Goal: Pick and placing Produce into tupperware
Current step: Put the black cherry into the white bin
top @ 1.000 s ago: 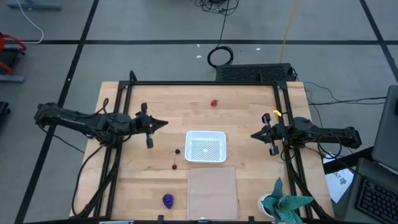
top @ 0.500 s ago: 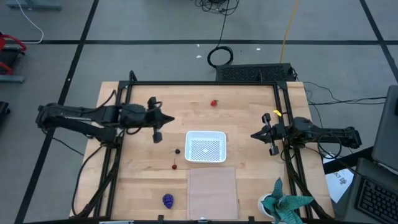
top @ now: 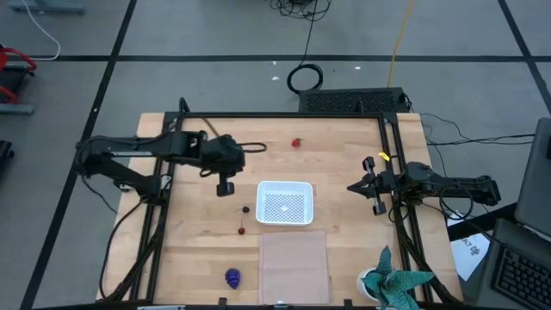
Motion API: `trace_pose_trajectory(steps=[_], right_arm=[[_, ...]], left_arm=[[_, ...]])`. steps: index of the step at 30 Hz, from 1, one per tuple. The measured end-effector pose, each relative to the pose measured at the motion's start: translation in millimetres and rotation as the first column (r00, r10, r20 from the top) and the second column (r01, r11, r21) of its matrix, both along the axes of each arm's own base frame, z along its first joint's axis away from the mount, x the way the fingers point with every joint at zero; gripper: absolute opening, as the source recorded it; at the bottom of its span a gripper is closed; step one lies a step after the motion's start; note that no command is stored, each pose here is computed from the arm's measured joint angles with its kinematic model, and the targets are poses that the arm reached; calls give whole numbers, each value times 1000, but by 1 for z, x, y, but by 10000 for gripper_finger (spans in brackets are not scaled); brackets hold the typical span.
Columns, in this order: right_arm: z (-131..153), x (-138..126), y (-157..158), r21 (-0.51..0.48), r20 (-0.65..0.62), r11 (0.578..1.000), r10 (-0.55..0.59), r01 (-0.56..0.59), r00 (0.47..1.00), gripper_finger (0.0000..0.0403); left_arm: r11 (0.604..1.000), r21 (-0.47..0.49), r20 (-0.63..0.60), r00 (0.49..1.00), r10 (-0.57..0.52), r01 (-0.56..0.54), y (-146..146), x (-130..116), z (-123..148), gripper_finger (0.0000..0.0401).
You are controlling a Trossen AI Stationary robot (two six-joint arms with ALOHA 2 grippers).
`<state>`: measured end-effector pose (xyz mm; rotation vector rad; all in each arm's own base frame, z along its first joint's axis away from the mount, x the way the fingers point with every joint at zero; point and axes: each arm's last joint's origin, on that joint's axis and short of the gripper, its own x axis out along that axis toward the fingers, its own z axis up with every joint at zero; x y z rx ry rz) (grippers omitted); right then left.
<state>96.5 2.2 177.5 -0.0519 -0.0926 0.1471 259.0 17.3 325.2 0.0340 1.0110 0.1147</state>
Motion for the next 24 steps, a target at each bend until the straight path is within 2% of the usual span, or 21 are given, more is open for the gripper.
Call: trace_pose_trajectory(steps=[7, 16, 24], right_arm=[[0, 0, 0, 0, -1, 1000, -1, 1, 1000, 0], [0, 0, 0, 0, 0, 1000, -1, 1, 1000, 0], [0, 0, 0, 0, -1, 1000, -1, 1, 1000, 0]], left_arm=[[999, -26, -169, 985, -23, 19, 1, 25, 6, 1], [995, -69, -354, 934, 39, -68, -1, 42, -17, 0], [996, -82, -373, 928, 1, -34, -10, 45, -21, 0]])
